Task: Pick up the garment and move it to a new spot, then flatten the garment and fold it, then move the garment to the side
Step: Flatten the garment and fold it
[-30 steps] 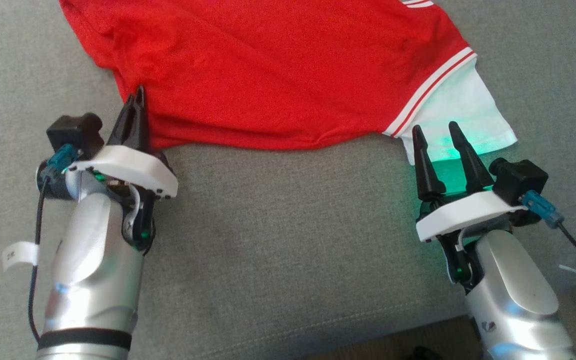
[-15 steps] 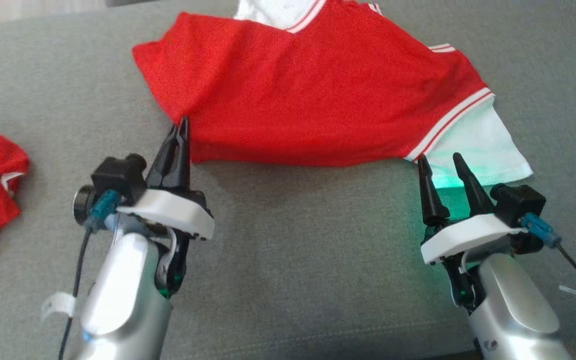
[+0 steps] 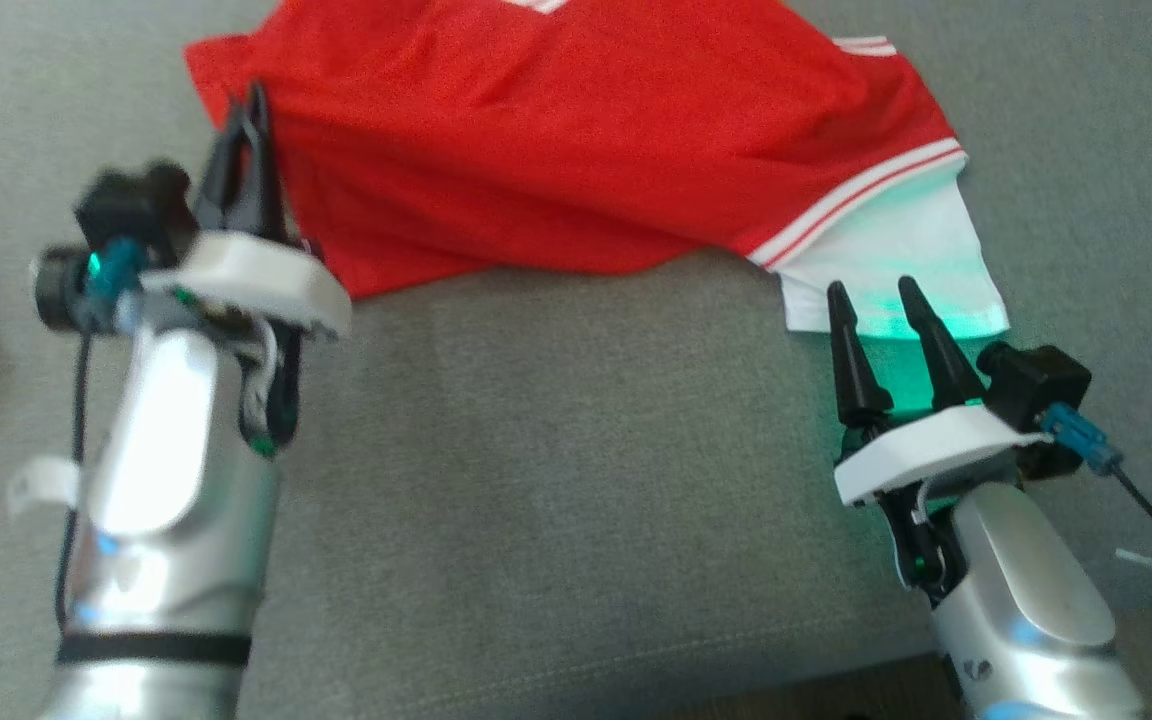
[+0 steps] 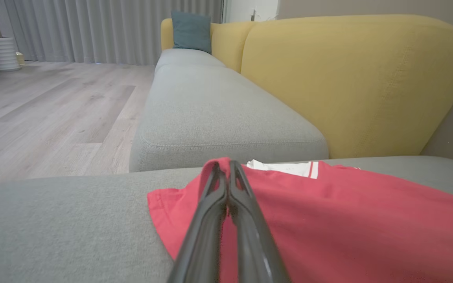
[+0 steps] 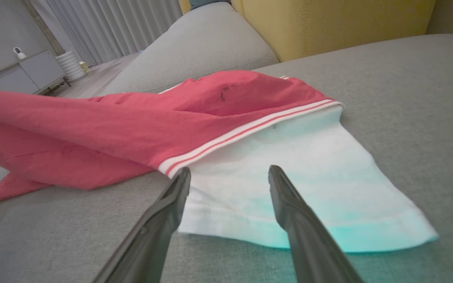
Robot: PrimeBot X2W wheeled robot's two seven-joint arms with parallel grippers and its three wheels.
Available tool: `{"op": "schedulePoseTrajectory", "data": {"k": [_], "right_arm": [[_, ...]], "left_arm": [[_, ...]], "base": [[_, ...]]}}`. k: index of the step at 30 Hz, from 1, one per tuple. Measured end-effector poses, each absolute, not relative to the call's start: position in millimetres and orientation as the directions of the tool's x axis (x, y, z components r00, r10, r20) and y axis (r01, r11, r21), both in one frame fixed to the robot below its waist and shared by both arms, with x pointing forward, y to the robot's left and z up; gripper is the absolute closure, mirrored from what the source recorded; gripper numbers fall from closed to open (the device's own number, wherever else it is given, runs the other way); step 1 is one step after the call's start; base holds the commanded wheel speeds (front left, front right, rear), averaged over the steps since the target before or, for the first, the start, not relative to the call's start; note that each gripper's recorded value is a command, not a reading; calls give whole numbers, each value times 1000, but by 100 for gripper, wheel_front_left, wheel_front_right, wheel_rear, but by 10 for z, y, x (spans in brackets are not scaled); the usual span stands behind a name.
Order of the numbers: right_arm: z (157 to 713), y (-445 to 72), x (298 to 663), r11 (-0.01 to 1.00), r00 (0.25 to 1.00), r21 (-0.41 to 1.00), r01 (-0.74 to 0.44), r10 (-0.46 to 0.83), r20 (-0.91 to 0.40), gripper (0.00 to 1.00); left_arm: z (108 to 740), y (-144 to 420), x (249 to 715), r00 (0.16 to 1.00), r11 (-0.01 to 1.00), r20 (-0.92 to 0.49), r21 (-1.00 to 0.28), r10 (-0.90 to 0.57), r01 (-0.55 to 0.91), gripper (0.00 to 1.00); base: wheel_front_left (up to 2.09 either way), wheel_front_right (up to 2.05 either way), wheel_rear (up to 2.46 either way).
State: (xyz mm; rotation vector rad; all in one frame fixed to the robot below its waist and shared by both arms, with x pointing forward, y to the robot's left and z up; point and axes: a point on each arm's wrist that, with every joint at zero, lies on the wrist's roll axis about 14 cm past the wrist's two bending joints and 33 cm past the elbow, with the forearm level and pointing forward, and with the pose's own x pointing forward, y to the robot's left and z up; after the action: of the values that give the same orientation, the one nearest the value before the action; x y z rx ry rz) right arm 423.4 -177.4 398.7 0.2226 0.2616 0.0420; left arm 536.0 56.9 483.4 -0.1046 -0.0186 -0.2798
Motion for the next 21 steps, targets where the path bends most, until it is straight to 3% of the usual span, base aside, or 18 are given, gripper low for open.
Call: {"op": "schedulePoseTrajectory", "data": {"k": [7, 9, 13, 15, 21], "right_arm": [[3862, -1887, 4273, 979, 959, 205, 14, 45, -280, 0], [3863, -1927, 4301, 980, 960, 199, 21, 36, -278, 0], [3866, -1973, 4343, 981, 962, 193, 29, 26, -273, 0], [3847, -1984, 4346, 981, 961, 191, 32, 22, -277, 0], [3842, -1924, 4386, 979, 961, 202, 18, 39, -273, 0]], "left_arm": [[4415, 533, 5663, 967, 966, -70, -108, -244, 236, 100], [4291, 517, 5698, 965, 966, -98, -118, -242, 230, 88], [4207, 509, 5744, 966, 966, -112, -134, -235, 219, 84], [4227, 516, 5772, 968, 967, -99, -140, -229, 214, 99], [4567, 590, 5858, 978, 970, 12, -124, -208, 208, 100]], "base": [[0, 0, 0], [0, 0, 0], [0, 0, 0], [0, 0, 0], [0, 0, 0]]}}
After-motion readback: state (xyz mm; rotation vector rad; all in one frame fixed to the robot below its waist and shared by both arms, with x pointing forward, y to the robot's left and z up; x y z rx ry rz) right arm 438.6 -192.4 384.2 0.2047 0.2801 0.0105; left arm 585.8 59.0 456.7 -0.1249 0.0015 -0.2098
